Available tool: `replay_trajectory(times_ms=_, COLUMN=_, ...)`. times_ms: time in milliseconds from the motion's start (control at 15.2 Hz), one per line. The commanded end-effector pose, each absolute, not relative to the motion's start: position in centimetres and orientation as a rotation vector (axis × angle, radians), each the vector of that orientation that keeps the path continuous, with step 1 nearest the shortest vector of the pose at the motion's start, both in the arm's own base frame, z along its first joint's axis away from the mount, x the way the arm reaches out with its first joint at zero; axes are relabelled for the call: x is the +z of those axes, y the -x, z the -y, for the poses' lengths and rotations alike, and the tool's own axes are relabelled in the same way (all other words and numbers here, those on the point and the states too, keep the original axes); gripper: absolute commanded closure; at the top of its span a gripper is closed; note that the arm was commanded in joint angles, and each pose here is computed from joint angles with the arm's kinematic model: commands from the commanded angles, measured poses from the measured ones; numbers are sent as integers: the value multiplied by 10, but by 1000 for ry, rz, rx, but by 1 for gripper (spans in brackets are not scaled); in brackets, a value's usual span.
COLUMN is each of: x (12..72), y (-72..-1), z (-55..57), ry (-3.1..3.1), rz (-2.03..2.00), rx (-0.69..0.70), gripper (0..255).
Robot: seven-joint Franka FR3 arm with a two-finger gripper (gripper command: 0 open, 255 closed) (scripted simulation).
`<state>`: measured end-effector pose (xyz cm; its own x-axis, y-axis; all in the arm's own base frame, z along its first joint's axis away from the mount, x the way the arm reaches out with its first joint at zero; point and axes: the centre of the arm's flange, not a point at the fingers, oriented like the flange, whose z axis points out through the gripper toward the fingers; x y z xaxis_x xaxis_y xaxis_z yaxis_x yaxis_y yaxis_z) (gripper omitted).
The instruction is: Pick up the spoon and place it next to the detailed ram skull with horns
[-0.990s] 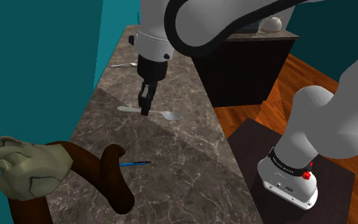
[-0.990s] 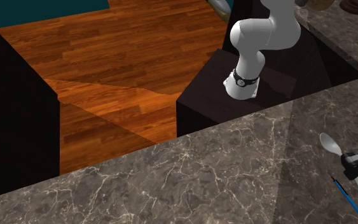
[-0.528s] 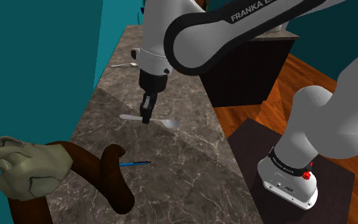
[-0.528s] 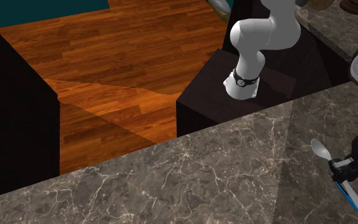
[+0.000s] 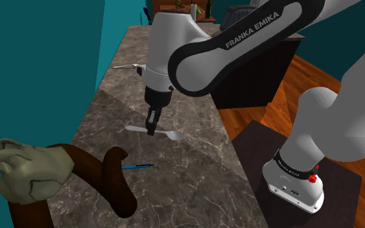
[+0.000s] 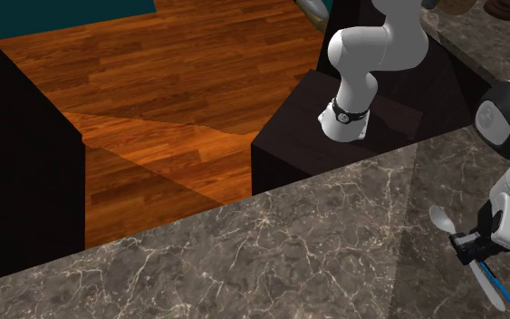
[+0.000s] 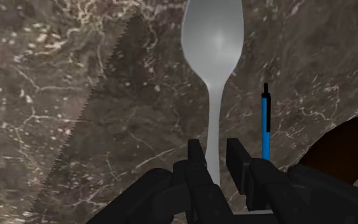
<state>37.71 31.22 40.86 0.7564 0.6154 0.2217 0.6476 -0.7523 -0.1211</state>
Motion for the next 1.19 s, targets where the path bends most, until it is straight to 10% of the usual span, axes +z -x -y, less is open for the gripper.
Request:
replay_trajectory(times_ms=0, x=399, y=-377, z=-312, ry=2763, rz=1004, rx=-250, gripper=255)
replay_trajectory(times_ms=1122, x=346, y=-377, z=-312, ry=2763, rz=1004, rx=-250, gripper=255)
